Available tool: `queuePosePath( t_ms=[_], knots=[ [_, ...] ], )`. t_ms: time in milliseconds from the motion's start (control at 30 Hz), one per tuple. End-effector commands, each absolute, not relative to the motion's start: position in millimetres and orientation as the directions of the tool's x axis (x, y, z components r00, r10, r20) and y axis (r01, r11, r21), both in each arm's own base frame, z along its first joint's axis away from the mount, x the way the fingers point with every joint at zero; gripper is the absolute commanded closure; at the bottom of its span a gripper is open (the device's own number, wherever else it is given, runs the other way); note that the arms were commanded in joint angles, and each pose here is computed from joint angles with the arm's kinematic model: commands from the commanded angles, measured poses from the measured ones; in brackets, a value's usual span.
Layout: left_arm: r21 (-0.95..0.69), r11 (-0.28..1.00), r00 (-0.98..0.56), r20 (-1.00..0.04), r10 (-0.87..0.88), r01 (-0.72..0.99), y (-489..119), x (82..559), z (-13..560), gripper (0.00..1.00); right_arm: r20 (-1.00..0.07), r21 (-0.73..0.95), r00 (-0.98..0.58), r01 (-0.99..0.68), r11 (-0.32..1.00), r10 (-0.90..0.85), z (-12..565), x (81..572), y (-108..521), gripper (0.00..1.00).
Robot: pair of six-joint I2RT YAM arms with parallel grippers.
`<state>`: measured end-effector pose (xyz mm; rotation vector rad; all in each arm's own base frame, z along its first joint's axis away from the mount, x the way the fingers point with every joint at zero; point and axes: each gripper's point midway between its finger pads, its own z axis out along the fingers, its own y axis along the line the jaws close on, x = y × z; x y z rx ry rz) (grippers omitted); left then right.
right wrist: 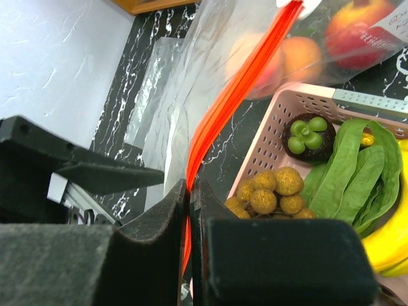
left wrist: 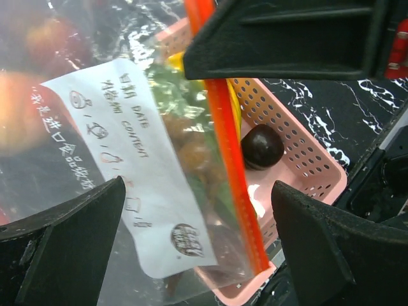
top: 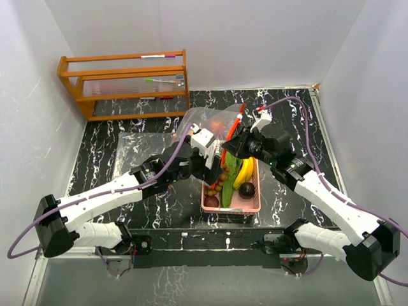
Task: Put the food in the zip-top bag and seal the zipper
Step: Pick up the zipper food storage bag at the center of the board, then open the zipper of the food storage bag.
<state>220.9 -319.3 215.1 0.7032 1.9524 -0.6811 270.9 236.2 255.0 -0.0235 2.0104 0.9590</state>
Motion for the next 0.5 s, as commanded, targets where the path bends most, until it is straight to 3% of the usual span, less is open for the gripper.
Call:
queuePosePath(
  t_ms=[0,333,400,467],
  knots=[
    [-0.053,0.718,-0.271,-0.943,0.193,0.694,-325.5,225.3,252.7,0.03,-0.758,0.601,-0.55,-0.38,0.703,0.351,283.2,282.3,237.3,0.92],
    [0.221,0.821,-0.145,-0.928,0.343,0.527,-335.4,235.6,236.9,0.03,-0.754,0.607,-0.549,-0.37,0.704,0.362,283.6,283.6,236.5,0.93],
    [0.233,0.833,-0.147,-0.926,0.348,0.501,-334.9,239.6,230.6,0.06,-0.755,0.607,-0.547,-0.373,0.701,0.362,285.5,283.3,236.8,0.92],
    [0.219,0.854,-0.142,-0.937,0.319,0.471,-330.7,242.3,235.1,0.16,-0.755,0.607,-0.547,-0.376,0.7,0.361,286.6,282.7,236.9,0.92]
  ],
)
